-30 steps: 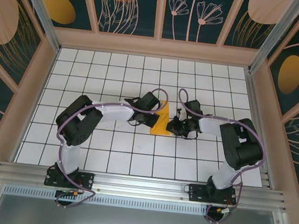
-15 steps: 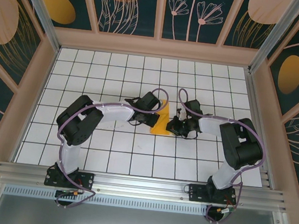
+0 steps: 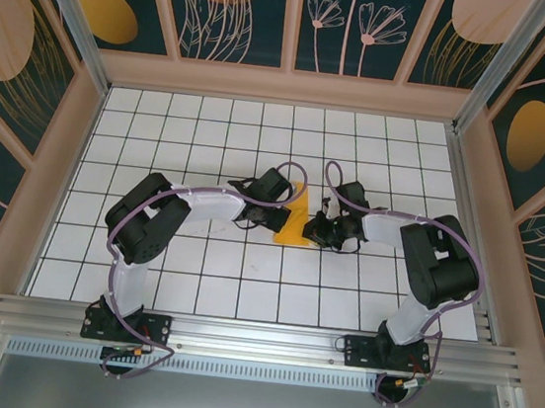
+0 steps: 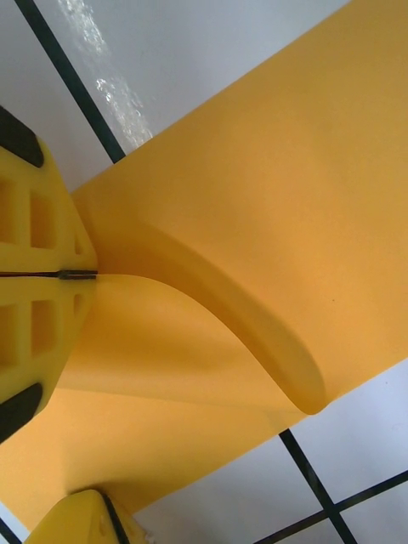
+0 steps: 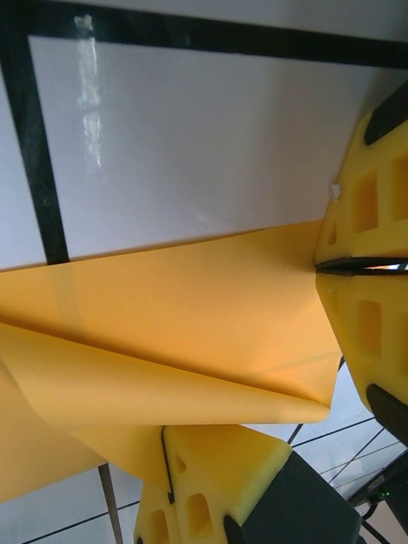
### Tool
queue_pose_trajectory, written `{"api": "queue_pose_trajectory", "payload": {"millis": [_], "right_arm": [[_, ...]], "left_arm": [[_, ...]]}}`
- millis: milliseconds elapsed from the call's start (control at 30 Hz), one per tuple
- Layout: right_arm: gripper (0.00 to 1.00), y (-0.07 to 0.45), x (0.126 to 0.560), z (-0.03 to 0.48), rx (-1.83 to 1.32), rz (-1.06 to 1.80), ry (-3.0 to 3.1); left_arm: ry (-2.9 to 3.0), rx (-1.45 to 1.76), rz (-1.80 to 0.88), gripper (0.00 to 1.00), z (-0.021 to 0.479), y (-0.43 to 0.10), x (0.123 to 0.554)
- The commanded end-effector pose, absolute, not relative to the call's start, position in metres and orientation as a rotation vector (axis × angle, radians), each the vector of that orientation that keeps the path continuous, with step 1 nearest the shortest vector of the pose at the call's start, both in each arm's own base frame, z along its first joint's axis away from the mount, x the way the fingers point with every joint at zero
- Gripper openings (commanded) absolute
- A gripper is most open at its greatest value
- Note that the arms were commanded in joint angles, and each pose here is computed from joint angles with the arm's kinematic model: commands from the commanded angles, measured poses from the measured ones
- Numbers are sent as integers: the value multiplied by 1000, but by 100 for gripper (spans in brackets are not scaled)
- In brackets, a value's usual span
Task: Fold a paper plane with a square sheet of paper (fold left side to right side)
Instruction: Fold the triangle a second time at the center of the table.
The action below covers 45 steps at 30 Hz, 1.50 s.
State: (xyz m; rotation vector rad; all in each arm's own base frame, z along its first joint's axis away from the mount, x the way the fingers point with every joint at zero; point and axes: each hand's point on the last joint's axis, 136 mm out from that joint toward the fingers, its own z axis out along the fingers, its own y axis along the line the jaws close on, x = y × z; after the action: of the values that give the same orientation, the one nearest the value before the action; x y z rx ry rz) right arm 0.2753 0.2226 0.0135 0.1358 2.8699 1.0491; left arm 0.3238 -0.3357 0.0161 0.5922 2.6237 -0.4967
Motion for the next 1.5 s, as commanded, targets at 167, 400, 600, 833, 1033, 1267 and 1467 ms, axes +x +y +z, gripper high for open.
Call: {"api": "queue_pose_trajectory", "payload": {"millis": [167,400,600,833,1033,1267,1467], "right_arm": [[16,219,290,47,133,1118,2766],[13,242,314,66,174,1236,2661],[13,261,329,64,167,1249,2648],[13,271,338,54,162,1235,2675],[13,268,334,34,164,1147,2752],[13,254,324,15,172,1028,2827],[13,248,319,5,173,974,2864]], "left_arm": [[2679,591,-484,9,-6,-326,315],[2681,586,-484,9,-8,-324,313],[2681,583,-482,9,-8,-323,312],[2682,582,-488,9,-8,-324,312],[2679,585,-488,9,-7,-324,312],[2683,584,-483,9,-8,-323,312],[2679,584,-481,9,-6,-324,313]]}}
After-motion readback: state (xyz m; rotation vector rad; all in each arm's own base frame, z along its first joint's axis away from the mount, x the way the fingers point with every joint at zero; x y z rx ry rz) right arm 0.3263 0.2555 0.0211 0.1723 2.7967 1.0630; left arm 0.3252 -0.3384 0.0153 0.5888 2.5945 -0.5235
